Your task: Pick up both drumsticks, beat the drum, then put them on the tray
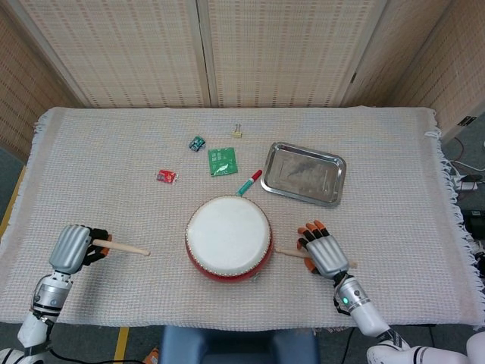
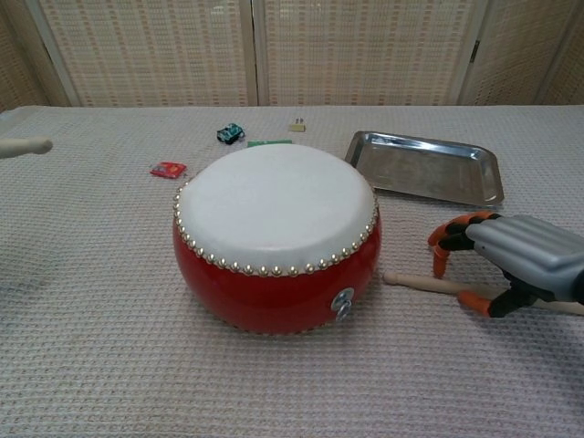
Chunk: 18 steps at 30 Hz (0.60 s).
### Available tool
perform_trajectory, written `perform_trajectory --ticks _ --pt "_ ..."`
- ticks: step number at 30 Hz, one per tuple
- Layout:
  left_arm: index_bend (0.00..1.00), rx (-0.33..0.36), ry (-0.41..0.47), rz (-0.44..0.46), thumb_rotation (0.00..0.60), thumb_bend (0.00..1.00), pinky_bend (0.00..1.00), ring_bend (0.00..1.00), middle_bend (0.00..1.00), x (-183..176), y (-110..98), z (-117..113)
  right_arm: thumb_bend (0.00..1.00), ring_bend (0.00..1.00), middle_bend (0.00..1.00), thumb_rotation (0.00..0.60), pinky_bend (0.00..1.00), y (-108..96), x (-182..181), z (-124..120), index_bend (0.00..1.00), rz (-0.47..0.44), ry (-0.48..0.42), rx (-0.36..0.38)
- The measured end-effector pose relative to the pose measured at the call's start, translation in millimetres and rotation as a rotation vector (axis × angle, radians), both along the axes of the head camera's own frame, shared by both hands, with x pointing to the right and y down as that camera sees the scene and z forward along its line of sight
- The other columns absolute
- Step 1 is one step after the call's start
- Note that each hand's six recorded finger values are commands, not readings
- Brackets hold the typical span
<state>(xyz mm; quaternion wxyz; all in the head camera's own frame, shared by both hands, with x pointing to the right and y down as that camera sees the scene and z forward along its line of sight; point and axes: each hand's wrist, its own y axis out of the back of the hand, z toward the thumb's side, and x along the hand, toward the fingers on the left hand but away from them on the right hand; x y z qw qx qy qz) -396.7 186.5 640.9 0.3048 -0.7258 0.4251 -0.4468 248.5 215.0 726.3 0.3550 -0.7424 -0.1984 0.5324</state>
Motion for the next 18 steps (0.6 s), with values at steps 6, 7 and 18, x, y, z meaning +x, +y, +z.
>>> perform_trajectory --ticks 6,7,18 --pt "1.0 -0.003 -0.001 -0.001 0.6 0.73 1.0 1.0 1.0 -1.9 0.6 0.3 0.33 0.0 0.15 0.6 0.06 3.0 -3.4 5.5 0.45 0.008 -0.01 -0.007" --pt "1.0 -0.004 -0.001 -0.002 0.6 0.73 1.0 1.0 1.0 -2.3 0.9 0.3 0.32 0.0 0.15 0.6 0.06 3.9 -3.6 5.9 0.45 0.009 -0.012 -0.007" --pt "1.0 -0.004 0.003 -0.008 0.6 0.72 1.0 1.0 1.0 -4.4 2.2 -0.1 0.31 0.0 0.18 0.6 0.06 3.7 -2.4 6.7 0.61 0.057 -0.048 0.001"
